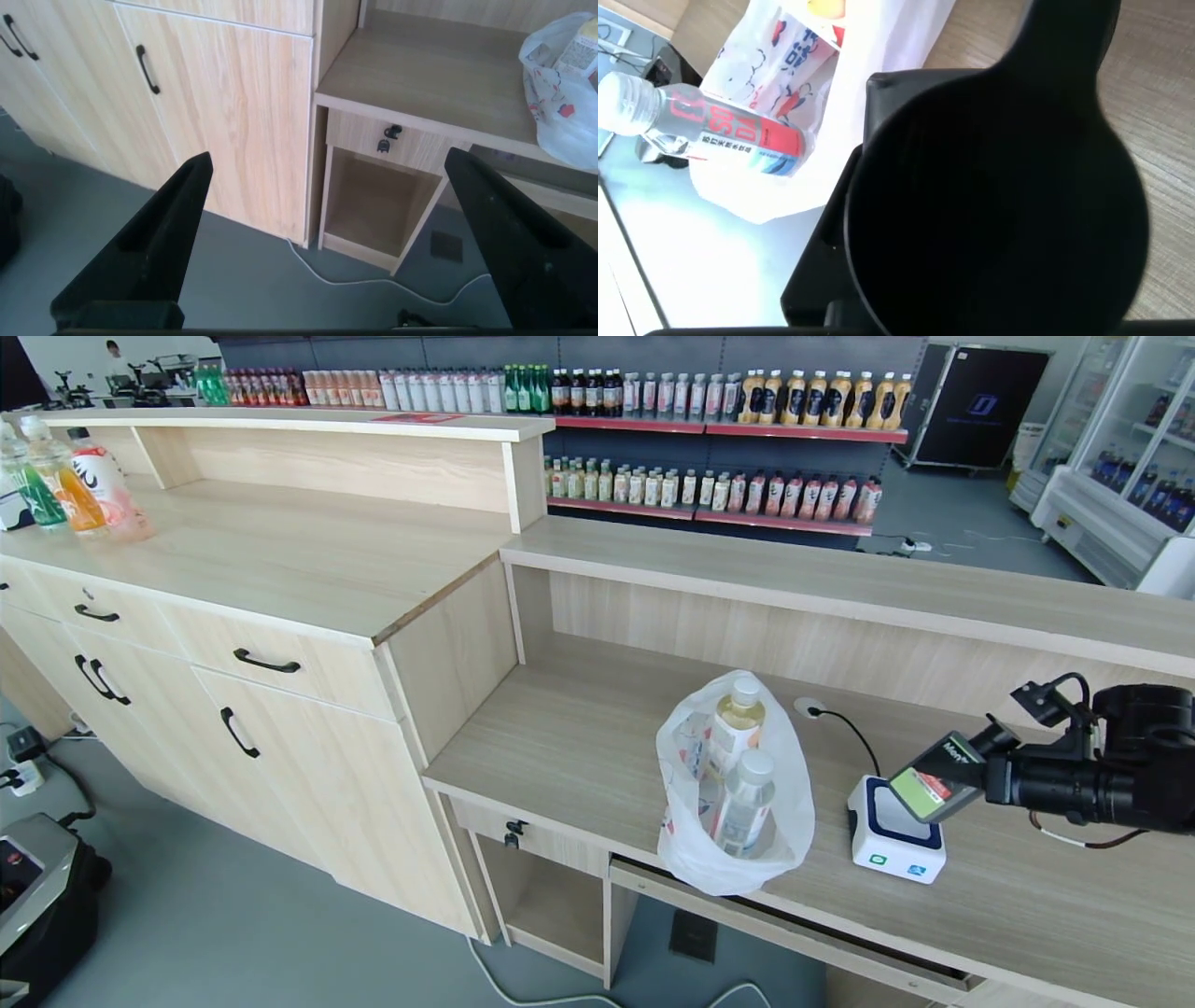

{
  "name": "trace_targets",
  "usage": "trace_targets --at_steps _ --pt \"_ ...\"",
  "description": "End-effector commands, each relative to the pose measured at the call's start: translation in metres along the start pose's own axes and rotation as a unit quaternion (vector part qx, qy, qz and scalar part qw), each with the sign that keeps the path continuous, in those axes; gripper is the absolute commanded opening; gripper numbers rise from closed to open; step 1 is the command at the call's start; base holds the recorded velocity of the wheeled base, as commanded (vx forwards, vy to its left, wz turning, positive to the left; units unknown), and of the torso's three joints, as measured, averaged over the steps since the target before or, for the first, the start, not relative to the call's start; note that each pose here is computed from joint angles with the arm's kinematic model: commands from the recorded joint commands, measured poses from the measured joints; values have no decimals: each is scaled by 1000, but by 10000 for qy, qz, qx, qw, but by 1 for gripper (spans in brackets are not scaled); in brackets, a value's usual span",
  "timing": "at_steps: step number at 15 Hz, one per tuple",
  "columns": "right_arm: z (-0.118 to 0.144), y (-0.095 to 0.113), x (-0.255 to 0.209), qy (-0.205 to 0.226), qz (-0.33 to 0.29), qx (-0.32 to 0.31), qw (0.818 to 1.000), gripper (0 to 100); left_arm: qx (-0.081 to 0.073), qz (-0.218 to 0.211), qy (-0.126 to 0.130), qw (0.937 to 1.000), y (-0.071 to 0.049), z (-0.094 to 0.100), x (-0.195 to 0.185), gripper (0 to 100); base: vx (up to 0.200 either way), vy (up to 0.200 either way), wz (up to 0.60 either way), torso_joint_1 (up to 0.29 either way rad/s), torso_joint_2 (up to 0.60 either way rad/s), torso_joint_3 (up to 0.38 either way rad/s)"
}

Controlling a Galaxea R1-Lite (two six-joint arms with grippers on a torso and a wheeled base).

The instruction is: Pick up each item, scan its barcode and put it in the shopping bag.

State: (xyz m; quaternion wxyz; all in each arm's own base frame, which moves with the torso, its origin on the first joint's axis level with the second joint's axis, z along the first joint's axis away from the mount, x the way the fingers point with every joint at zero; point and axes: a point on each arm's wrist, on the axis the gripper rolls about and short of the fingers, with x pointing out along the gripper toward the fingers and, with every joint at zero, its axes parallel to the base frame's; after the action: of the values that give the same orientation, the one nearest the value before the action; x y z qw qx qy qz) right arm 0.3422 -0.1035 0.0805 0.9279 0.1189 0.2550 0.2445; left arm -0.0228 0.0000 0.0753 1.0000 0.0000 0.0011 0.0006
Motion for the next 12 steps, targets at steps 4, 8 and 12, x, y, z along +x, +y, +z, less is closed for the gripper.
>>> trace_targets --at_steps 4,8,12 --pt "-6 2 18 172 18 -5 9999 0 0 1 -3 10000 0 0 0 100 0 0 0 0 0 0" --pt "-6 1 28 233 -141 -65 9996 0 0 1 -3 10000 0 0 0 100 0 0 0 0 0 0" --pt "-9 0 33 272 -285 -105 9992 0 0 1 -3 10000 0 0 0 100 0 0 0 0 0 0"
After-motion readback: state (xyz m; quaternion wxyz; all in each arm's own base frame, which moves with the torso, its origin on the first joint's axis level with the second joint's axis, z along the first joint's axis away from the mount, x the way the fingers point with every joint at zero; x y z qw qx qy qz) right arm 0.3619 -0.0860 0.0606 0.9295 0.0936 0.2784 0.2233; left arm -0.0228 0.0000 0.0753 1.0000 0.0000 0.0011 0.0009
